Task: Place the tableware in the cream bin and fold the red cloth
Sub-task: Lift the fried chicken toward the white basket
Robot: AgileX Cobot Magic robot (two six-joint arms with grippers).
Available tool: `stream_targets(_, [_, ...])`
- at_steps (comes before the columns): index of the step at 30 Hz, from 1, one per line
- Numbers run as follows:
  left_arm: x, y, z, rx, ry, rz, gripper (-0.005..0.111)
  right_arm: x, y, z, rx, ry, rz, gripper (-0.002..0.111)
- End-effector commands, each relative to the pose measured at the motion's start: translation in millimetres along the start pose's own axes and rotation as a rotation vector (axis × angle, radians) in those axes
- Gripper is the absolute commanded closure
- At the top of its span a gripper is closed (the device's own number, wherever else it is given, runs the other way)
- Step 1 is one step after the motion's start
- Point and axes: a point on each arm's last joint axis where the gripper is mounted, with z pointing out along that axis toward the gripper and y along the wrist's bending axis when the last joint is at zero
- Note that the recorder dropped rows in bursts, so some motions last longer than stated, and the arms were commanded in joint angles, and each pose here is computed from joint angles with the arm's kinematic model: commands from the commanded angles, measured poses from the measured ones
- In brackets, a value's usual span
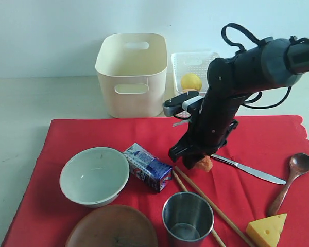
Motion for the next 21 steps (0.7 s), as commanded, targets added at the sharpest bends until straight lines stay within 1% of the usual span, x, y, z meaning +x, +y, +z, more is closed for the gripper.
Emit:
stream_targets(1, [0, -0.2, 0, 0.005, -0.016, 0.001, 0.107, -4, 4, -36, 0.003, -0.096, 0.000, 0.108])
stream_targets(4, [0, -0.2, 0, 0.005, -0.016, 0.001, 0.107, -6, 7, -65, 0.013, -0.176, -0.007, 0.108])
stream_targets(6, [0, -0.2, 0, 0.005, -0.016, 0.001, 0.107, -8, 9, -97, 0.034, -0.303, -0.016, 0.108])
stream_targets(10, [0, -0.2, 0, 0.005, -0.016, 0.001, 0.107, -17, 7, -135, 0.081, -0.545, -0.014, 0.108])
stream_targets(13, [0, -0.2, 0, 0.005, -0.016, 0.001, 0.107, -24, 0, -145, 0.112, -0.664, 0.000, 0.108])
stream_targets(14, [0, -0.2, 0, 0.005, -0.016, 0.001, 0.107, -27, -6, -147, 0.128, -0.703, 0.014, 0.108])
stream_targets(21, [0, -0.2, 0, 0.005, -0.016, 0.001, 0.107, -35, -44, -142, 0.202, -0.827, 0.099, 0.108])
